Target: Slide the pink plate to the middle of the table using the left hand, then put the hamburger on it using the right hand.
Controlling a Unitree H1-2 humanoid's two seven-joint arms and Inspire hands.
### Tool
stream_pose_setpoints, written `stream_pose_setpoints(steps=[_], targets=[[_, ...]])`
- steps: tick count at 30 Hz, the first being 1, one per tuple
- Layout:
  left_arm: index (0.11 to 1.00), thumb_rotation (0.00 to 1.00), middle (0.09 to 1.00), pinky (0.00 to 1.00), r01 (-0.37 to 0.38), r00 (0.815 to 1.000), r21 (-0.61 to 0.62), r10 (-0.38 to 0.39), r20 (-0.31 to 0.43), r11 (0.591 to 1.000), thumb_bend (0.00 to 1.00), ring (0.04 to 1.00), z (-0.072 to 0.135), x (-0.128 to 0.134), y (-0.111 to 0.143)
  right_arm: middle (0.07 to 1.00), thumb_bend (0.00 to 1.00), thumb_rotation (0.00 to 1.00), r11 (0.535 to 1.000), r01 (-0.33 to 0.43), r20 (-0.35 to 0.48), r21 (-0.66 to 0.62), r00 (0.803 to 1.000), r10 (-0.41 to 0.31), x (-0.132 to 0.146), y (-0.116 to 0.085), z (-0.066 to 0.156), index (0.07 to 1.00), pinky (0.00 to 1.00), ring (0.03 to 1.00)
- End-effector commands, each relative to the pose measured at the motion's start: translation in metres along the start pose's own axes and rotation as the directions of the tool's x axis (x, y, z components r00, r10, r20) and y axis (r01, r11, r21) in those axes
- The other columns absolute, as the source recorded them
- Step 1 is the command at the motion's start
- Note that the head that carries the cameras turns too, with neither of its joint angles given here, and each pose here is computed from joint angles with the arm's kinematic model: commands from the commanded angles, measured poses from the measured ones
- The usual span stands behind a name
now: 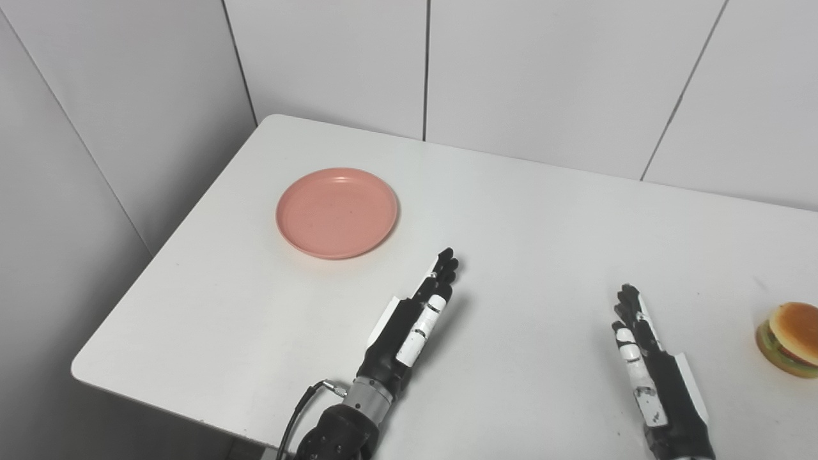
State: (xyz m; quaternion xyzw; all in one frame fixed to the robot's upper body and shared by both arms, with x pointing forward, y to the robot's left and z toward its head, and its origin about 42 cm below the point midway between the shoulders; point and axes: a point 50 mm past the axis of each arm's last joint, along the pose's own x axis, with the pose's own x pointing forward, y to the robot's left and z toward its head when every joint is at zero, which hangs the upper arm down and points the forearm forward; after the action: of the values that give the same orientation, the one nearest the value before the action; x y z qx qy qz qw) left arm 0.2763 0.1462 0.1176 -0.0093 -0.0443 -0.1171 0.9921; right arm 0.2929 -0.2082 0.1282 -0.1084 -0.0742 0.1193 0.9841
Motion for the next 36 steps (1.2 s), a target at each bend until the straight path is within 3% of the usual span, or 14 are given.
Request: stream_pose_setpoints(steps=[1, 18, 30, 36], targets=[[1.000, 1.00, 1.000, 1.00, 0.053, 0.987, -0.026, -0.056, -0.151, 0.998, 0.41, 1.000, -0.029, 0.000, -0.023, 1.000, 0.12, 1.00, 1.000, 0.000, -0.001, 0.006, 1.000, 0.000, -0.003, -0.004, -0.003, 1.000, 1.00, 1.000], [1.000, 1.00, 1.000, 1.00, 0.053, 0.987, -0.023, -0.056, -0.153, 0.998, 0.42, 1.000, -0.028, 0.000, -0.026, 1.000, 0.05, 1.00, 1.000, -0.009, 0.004, 0.005, 1.000, 0.009, -0.006, -0.005, 0.004, 1.000, 1.00, 1.000], [1.000, 1.00, 1.000, 1.00, 0.052, 0.988, -0.009, -0.053, -0.142, 0.999, 0.43, 1.000, -0.023, 0.000, -0.023, 1.000, 0.06, 1.00, 1.000, -0.006, 0.003, 0.014, 1.000, 0.006, -0.006, -0.002, 0.008, 1.000, 1.00, 1.000], [1.000, 1.00, 1.000, 1.00, 0.062, 0.992, 0.007, -0.061, -0.114, 0.998, 0.41, 1.000, -0.010, 0.005, -0.014, 1.000, 0.07, 1.00, 1.000, -0.004, 0.007, 0.012, 1.000, 0.004, -0.003, 0.000, 0.010, 1.000, 1.00, 1.000]])
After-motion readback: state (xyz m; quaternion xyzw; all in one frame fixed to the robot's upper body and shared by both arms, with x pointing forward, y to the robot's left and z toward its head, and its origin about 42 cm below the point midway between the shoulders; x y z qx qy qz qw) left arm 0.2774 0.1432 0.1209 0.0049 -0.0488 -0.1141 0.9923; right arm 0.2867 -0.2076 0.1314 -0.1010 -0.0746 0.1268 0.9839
